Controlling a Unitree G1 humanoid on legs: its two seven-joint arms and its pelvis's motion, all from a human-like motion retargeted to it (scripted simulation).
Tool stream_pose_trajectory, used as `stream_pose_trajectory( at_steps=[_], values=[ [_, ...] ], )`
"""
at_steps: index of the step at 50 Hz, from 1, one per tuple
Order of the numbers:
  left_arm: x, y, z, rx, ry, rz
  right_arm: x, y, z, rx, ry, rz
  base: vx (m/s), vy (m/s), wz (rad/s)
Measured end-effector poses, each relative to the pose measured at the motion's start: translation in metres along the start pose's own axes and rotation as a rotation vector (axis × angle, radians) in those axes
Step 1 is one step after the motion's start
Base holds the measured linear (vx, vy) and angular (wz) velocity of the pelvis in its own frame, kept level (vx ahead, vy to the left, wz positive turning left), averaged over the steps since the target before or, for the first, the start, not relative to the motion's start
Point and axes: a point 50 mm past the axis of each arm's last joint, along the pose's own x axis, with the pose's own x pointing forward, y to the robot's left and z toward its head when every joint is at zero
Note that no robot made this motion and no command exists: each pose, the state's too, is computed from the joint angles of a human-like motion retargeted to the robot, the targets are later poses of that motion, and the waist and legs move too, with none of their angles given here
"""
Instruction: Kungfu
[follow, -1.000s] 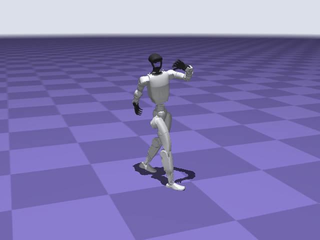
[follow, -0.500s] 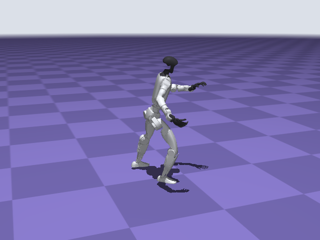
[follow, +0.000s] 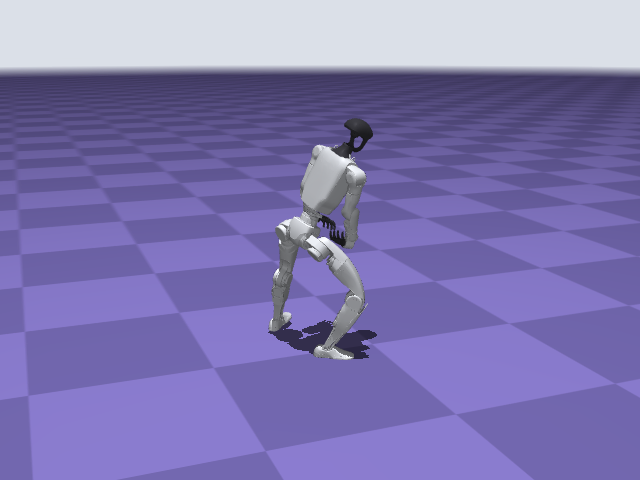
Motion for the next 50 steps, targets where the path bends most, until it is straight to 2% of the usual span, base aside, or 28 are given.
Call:
stream_pose_trajectory(
  at_steps=[7,13,21,29,35,38,41,44,47,50],
  values=[
    [0.014,0.014,-0.003,0.073,-0.054,0.048,-0.021,-0.011,0.002,-0.061,0.041,-0.043,0.2,0.11,-0.1],
    [0.017,0.018,-0.008,0.074,0.052,0.067,-0.03,-0.003,0.048,-0.297,-0.052,-0.122,0.23,0.08,-0.02],
    [-0.004,0.017,-0.046,-0.097,0.317,0.038,-0.028,0.05,0.119,-0.718,-0.193,-0.059,0.3,0.25,0.64],
    [-0.068,0.019,-0.121,-0.289,0.697,-0.051,0.002,0.118,0.145,-1.044,-0.181,0.14,0.57,0.64,0.17],
    [-0.056,0.06,-0.16,-0.497,0.783,0.108,0.016,0.169,0.163,-1.251,-0.314,0.222,0.46,0.63,0.8],
    [-0.009,0.118,-0.173,-0.6,0.598,0.203,0.005,0.207,0.177,-1.442,-0.506,0.285,0.58,0.48,2.05],
    [0.056,0.167,-0.146,-0.778,0.322,0.181,-0.028,0.246,0.187,-1.663,-0.918,0.271,0.48,0.29,2.68],
    [0.117,0.192,-0.075,-1.032,-0.041,-0.013,-0.065,0.267,0.179,-1.785,-1.389,0.182,0.4,0.27,2.35],
    [0.15,0.186,0.019,-1.214,-0.368,-0.384,-0.092,0.267,0.161,-1.778,-1.795,0.056,0.36,0.19,1.92],
    [0.141,0.157,0.103,-1.243,-0.633,-0.862,-0.104,0.255,0.14,-1.763,-2.04,-0.132,0.32,0.17,1.17]
  ],
)
